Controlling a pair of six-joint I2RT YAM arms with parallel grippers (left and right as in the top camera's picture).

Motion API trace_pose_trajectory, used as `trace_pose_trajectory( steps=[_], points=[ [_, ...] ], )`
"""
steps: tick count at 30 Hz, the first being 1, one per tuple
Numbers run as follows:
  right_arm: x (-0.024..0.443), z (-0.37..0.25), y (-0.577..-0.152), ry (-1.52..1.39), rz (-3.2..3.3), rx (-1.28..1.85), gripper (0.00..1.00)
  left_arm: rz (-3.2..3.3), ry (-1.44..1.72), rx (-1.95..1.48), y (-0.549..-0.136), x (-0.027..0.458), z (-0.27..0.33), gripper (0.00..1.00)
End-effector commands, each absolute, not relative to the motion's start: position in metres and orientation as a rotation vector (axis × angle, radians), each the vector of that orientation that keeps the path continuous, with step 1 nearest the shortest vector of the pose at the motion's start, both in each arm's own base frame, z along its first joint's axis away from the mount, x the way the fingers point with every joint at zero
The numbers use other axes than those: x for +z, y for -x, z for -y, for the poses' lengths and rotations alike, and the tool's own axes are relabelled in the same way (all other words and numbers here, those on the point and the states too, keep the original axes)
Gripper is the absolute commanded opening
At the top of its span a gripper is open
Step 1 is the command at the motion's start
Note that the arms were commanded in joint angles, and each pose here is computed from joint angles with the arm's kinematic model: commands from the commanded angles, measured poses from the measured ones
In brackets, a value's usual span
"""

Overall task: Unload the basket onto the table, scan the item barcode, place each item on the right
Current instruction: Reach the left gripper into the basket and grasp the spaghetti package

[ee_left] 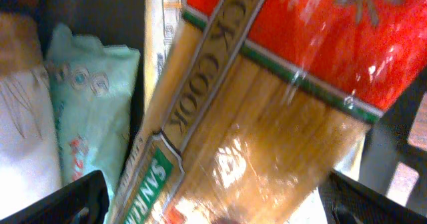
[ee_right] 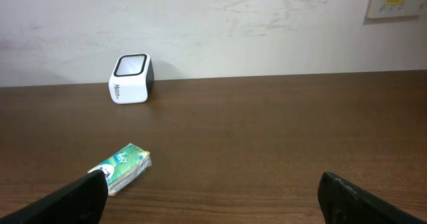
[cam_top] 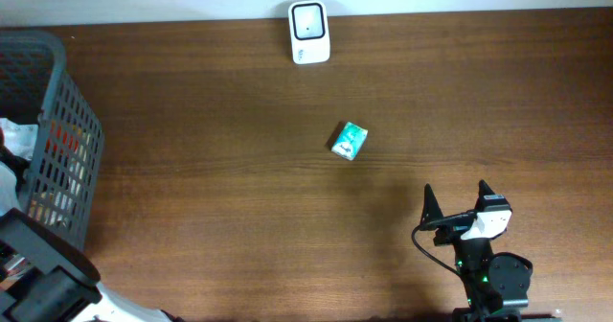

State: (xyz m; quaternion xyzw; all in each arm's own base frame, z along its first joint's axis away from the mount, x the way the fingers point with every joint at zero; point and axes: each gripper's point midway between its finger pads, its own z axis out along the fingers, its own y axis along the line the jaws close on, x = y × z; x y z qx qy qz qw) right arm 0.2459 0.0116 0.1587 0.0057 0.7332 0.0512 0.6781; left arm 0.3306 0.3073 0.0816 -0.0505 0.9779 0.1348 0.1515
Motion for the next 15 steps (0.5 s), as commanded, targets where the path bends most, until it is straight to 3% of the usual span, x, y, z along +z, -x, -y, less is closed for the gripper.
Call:
trace_pose_trajectory(
  steps=[1, 6, 10, 12, 13, 15],
  points=[
    [0.155, -0.008, -0.246, -0.026, -1.651, 0.103, 0.99, -2.784, 0.065, 0.39, -0.336, 0.082, -0.308, 0.99],
    [0.155, -0.008, -0.246, -0.025, -1.651, 0.103, 0.99, -2.839, 0.062, 0.299, -0.337, 0.044, -0.305, 1.0],
    [0.155, -0.008, -0.246, -0.026, -1.651, 0.103, 0.99, -2.87, 0.062, 0.252, -0.336, 0.023, -0.302, 0.57],
    [0.155, -0.008, -0.246, -0.026, -1.651, 0.103, 0.98, -2.86, 0.062, 0.264, -0.338, 0.025, -0.304, 0.18],
    [0.155, -0.008, -0.246, -0.026, -1.651, 0.103, 0.99, -2.856, 0.07, 0.267, -0.339, 0.026, -0.305, 0.06],
    [0.155, -0.008, -0.246, -0.026, -1.651, 0.103, 0.99, -2.82, 0.146, 0.29, -0.346, 0.039, -0.312, 0.0]
  ],
)
